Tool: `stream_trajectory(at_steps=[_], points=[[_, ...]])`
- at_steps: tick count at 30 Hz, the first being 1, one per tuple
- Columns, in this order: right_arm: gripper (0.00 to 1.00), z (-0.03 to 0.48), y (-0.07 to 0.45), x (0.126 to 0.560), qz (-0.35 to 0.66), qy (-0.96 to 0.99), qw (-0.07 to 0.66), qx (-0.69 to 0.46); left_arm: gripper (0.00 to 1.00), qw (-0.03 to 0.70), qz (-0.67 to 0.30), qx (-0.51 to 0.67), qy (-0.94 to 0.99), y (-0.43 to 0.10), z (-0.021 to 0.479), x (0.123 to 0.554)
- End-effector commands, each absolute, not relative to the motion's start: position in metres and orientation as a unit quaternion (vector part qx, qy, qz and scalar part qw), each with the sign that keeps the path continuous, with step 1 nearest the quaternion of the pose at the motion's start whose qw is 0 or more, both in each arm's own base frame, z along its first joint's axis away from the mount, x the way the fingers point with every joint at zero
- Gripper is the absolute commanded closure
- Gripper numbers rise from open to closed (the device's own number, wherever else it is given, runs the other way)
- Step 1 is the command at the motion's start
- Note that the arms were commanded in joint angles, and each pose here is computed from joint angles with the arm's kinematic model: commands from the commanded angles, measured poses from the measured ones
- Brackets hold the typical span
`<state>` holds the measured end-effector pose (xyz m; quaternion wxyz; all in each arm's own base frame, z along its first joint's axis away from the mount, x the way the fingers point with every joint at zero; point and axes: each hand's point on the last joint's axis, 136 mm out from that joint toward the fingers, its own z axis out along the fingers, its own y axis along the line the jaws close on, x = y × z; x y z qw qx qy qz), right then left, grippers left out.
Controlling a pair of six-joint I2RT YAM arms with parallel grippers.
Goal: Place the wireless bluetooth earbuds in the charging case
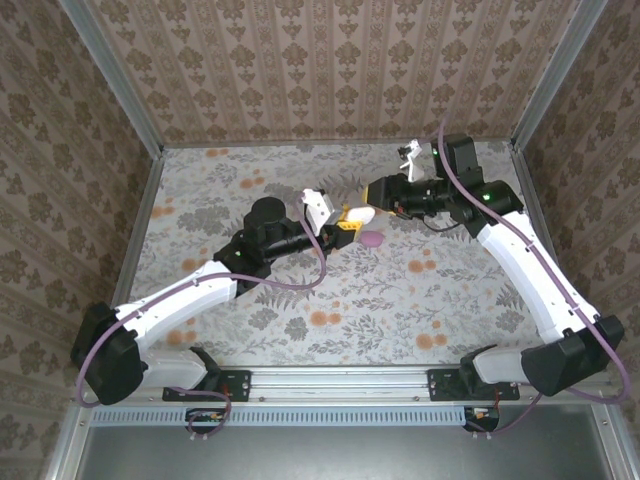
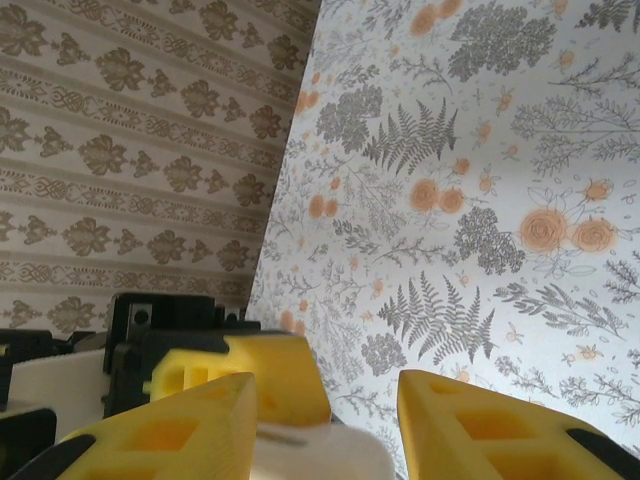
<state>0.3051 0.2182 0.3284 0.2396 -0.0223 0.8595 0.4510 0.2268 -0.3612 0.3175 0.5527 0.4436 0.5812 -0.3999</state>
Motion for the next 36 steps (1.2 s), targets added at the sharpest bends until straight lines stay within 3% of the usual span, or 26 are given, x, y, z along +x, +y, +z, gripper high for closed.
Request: stream_trajectory(at_steps=[1,9,16,36], points=[[0.56,0.326,0.218,0.293,0.455,0.861,0.225,-0.028,0.74,0.576,-0.404,0.427,0.568,-0.360,0.339,0.229],[0.53,0.317,0.170,0.309,0.357,0.878,0.316,0.044,0.74,0.557,-0.398,0.390,0.615,-0.357,0.320,0.244],[0.49,0.302,0.129,0.311,0.337,0.860,0.363,0.121,0.75,0.455,-0.435,0.311,0.712,-0.359,0.264,0.263],[0.47,0.260,0.111,0.306,0.327,0.864,0.337,0.181,0.76,0.272,-0.388,0.197,0.859,-0.359,0.130,0.280]])
